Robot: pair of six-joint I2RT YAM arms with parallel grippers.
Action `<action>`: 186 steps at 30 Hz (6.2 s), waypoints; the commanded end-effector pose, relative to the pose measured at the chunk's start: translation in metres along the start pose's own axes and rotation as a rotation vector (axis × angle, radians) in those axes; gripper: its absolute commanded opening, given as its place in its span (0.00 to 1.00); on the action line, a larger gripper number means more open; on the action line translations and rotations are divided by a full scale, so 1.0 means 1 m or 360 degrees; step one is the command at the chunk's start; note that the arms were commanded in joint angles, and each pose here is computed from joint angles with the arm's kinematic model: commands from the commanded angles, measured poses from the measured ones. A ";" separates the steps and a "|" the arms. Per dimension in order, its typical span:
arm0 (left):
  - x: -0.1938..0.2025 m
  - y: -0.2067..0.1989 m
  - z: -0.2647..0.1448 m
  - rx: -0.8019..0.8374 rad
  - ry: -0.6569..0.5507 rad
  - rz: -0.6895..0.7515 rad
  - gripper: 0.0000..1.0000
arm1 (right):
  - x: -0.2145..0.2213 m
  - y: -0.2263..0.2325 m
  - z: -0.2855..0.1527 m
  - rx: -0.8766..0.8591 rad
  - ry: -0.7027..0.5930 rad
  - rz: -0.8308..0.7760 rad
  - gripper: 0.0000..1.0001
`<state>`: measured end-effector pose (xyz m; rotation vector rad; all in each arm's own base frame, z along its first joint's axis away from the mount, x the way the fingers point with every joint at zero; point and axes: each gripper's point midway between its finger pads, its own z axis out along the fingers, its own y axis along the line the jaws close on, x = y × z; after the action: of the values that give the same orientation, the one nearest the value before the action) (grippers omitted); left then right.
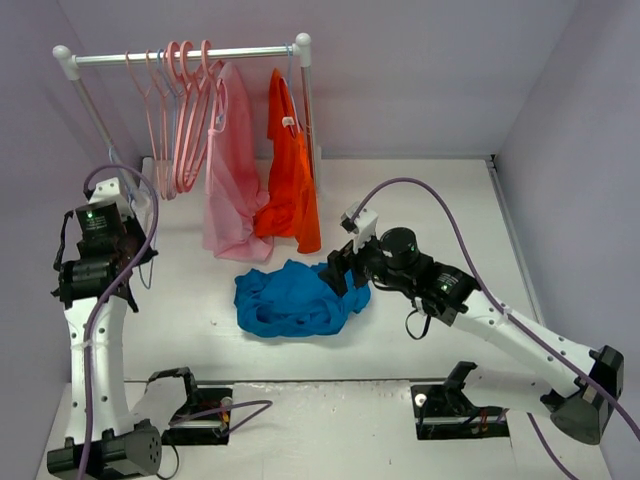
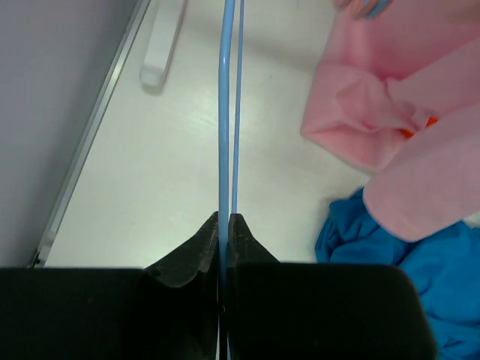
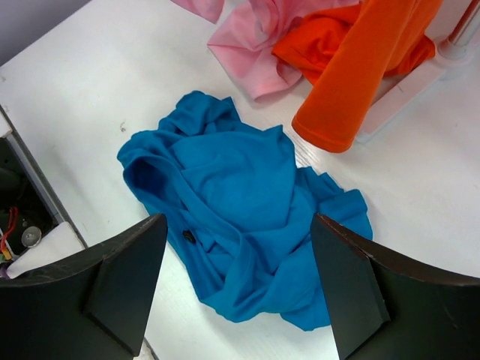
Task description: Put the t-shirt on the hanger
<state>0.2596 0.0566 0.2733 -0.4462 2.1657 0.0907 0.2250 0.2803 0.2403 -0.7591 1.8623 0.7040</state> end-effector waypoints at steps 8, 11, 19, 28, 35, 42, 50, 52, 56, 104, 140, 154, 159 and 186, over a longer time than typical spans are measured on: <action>0.058 -0.017 -0.049 0.0152 0.0194 0.0070 0.00 | -0.012 -0.028 0.013 0.0249 -0.0081 0.0112 0.73; 0.067 -0.026 -0.058 0.0240 0.0257 0.0084 0.00 | -0.010 -0.028 0.015 0.0256 -0.0066 0.0125 0.73; 0.092 -0.062 -0.092 0.0607 0.0402 0.0201 0.00 | -0.005 -0.030 0.023 0.0269 -0.0029 0.0142 0.73; 0.088 -0.099 -0.134 0.1096 0.0333 0.0454 0.00 | 0.031 -0.049 0.032 0.0439 0.0091 0.0208 0.69; 0.088 -0.123 -0.153 0.1386 0.0351 0.0598 0.00 | 0.060 -0.053 0.035 0.0459 0.0192 0.0253 0.64; 0.079 -0.134 -0.152 0.1480 0.0309 0.0678 0.00 | 0.089 -0.049 0.034 0.0434 0.0298 0.0267 0.56; 0.083 -0.134 -0.129 0.1399 0.0348 0.0709 0.00 | 0.097 -0.019 0.037 0.0371 0.0367 0.0124 0.55; 0.080 -0.135 -0.128 0.1401 0.0333 0.0707 0.00 | 0.100 -0.020 0.036 0.0453 0.0375 0.0146 0.56; 0.072 -0.136 -0.124 0.1352 0.0293 0.0669 0.00 | 0.111 -0.016 0.031 0.0584 0.0384 0.0216 0.56; 0.084 -0.155 -0.139 0.1646 0.0175 0.0743 0.00 | 0.099 -0.082 0.008 0.1179 0.0532 0.0175 0.00; 0.119 -0.186 -0.127 0.1944 0.0285 0.0983 0.00 | 0.038 -0.120 0.015 0.0733 0.0588 -0.0020 0.00; 0.097 -0.180 -0.122 0.1790 0.0069 0.1029 0.00 | 0.041 -0.124 0.010 0.0740 0.0594 -0.0032 0.00; 0.103 -0.170 -0.114 0.1704 0.0097 0.1066 0.00 | 0.041 -0.125 0.008 0.0744 0.0589 -0.0023 0.00; 0.089 -0.233 -0.132 0.2226 -0.0121 0.0989 0.00 | -0.057 -0.098 -0.005 0.0531 0.0228 -0.0171 0.01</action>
<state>0.1832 -0.1923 0.2569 0.9422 1.9526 -0.8894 0.3081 0.2171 0.2127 -0.7069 2.1751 0.2042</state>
